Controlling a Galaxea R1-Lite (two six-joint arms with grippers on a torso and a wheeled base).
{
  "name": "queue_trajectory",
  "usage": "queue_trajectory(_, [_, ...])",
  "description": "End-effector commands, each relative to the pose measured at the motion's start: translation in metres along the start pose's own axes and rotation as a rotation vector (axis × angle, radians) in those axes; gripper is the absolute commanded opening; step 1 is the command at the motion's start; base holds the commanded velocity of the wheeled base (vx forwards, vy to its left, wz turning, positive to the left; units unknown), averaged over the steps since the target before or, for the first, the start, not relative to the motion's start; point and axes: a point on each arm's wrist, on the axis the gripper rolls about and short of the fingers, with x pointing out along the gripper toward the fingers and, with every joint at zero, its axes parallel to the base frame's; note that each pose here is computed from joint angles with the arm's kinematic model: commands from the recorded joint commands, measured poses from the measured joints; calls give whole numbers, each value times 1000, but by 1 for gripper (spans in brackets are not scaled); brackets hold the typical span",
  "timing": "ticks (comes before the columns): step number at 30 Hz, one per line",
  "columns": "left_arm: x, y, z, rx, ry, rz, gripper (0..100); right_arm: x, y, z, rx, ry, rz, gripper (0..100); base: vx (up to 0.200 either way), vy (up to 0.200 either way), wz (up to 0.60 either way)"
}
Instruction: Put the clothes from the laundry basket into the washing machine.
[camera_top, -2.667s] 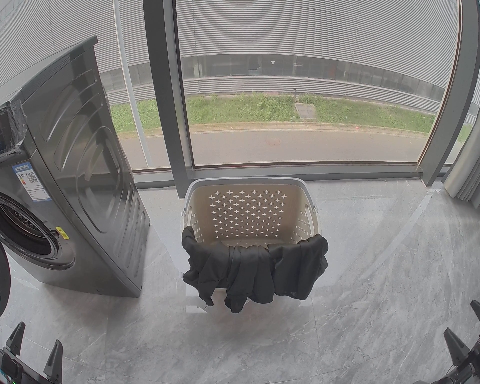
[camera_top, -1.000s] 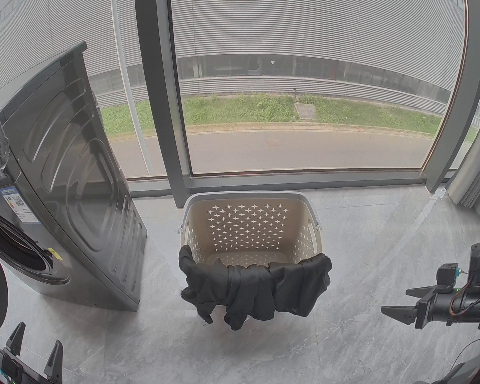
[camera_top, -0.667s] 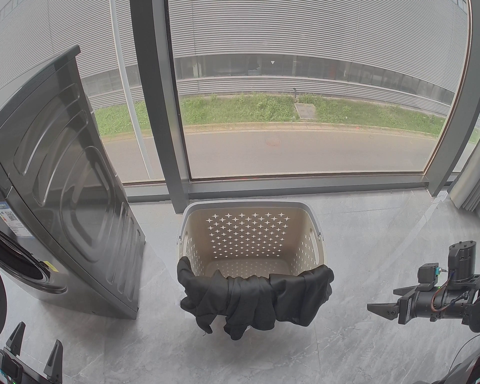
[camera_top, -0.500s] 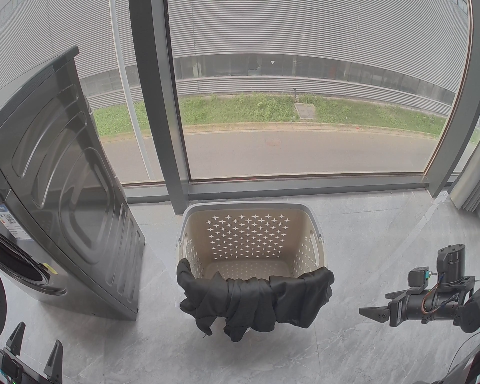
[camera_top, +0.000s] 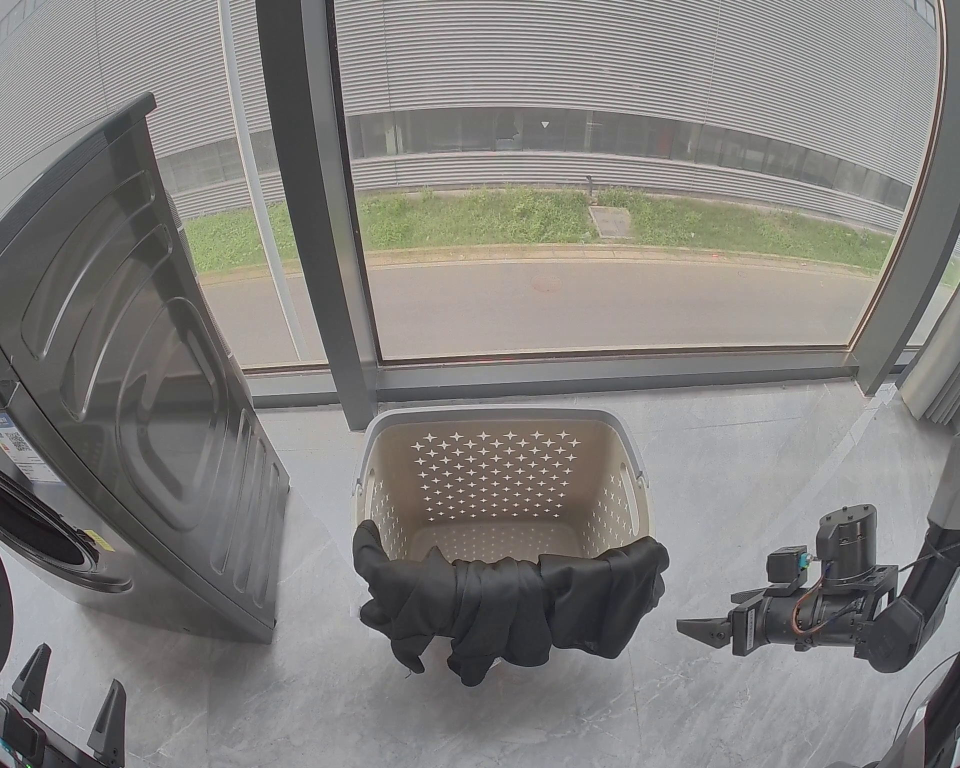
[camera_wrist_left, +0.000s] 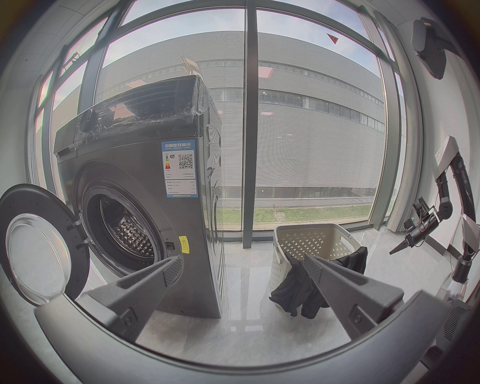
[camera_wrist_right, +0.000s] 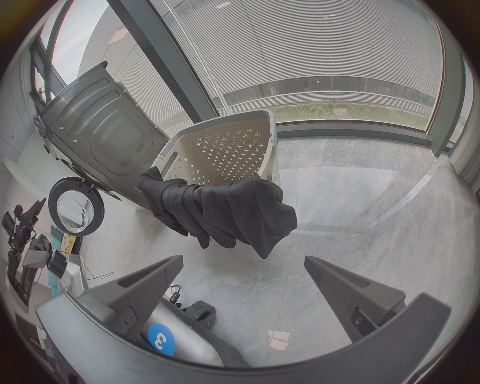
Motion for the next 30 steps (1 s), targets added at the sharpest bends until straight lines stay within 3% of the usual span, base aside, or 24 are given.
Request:
queue_trajectory(1, [0,0,-5,0,-2,0,100,24,3,-15,10,67,-4,100,0,0,0])
queue_trajectory(11, [0,0,-5,0,-2,0,100,56,6,-25,-20,4,-7,100,0,0,0])
queue_trajectory(19, [0,0,-5,1,-2,0,100,72,10,-18,-40,-48,18,100,0,0,0])
queue_trajectory(30, [0,0,-5,1,-2,0,100,88,20,-3,-20,-109,57,100,0,0,0])
